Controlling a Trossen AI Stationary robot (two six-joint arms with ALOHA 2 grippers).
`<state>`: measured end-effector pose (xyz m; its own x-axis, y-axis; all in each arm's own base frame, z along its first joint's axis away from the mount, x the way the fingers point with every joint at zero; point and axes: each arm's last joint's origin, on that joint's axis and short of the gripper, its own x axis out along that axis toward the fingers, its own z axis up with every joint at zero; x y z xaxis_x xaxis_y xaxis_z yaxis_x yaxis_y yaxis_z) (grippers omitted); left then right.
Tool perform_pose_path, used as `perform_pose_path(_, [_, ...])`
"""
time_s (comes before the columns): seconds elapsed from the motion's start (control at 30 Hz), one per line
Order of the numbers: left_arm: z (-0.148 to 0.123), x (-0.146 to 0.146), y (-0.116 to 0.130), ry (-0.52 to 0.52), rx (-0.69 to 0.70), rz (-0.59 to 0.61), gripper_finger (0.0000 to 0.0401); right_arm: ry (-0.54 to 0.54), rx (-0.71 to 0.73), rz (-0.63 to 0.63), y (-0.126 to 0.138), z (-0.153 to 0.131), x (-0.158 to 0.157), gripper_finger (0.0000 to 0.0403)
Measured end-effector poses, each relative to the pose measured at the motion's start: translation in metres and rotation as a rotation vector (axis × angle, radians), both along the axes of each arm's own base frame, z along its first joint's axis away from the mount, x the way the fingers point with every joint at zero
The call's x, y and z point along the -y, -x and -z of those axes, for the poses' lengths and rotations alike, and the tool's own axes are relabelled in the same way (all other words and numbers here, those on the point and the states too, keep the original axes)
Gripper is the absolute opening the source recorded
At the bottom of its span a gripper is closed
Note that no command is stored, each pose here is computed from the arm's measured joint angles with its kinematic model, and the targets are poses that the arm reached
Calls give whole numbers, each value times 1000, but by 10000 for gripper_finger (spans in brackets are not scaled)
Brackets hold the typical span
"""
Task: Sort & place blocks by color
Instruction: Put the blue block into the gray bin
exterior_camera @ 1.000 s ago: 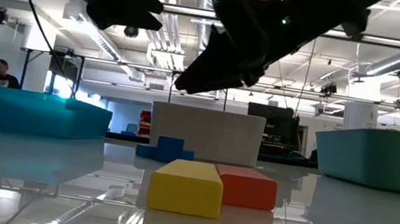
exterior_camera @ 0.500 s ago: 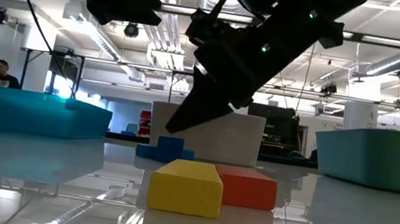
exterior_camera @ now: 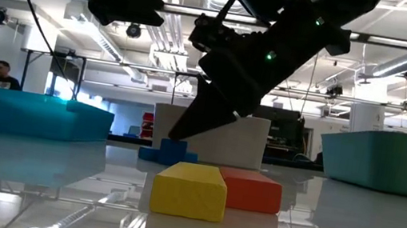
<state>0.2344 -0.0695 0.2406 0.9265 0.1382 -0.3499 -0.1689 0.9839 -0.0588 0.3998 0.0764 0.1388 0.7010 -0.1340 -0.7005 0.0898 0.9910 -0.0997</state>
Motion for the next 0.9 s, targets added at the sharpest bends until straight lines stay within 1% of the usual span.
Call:
perform_pose_path(0.1, [0,0,0,0,0,0,203,-1,16,-1,0,5,1,201])
perform_pose_path(0.27, [0,0,0,0,1,0,203,7,-8,-1,-4,26,1,191])
perform_pose_path(0.43, [-1,0,0,2,7,0,203,2,-8,-5,-9,28,0,170])
perform_pose_path(0.63, [0,0,0,0,7,-6,203,-22,3,-16,-10,23,-1,122])
perform_pose_path(0.77, [0,0,0,-5,7,-16,203,-56,7,-46,-10,18,-2,122])
perform_pose_path(0.83, [1,-1,0,-6,5,-17,203,-71,4,-74,-8,10,-3,122])
perform_pose_path(0.9, [1,-1,0,-7,5,-18,203,-65,12,-95,-5,-3,-3,122])
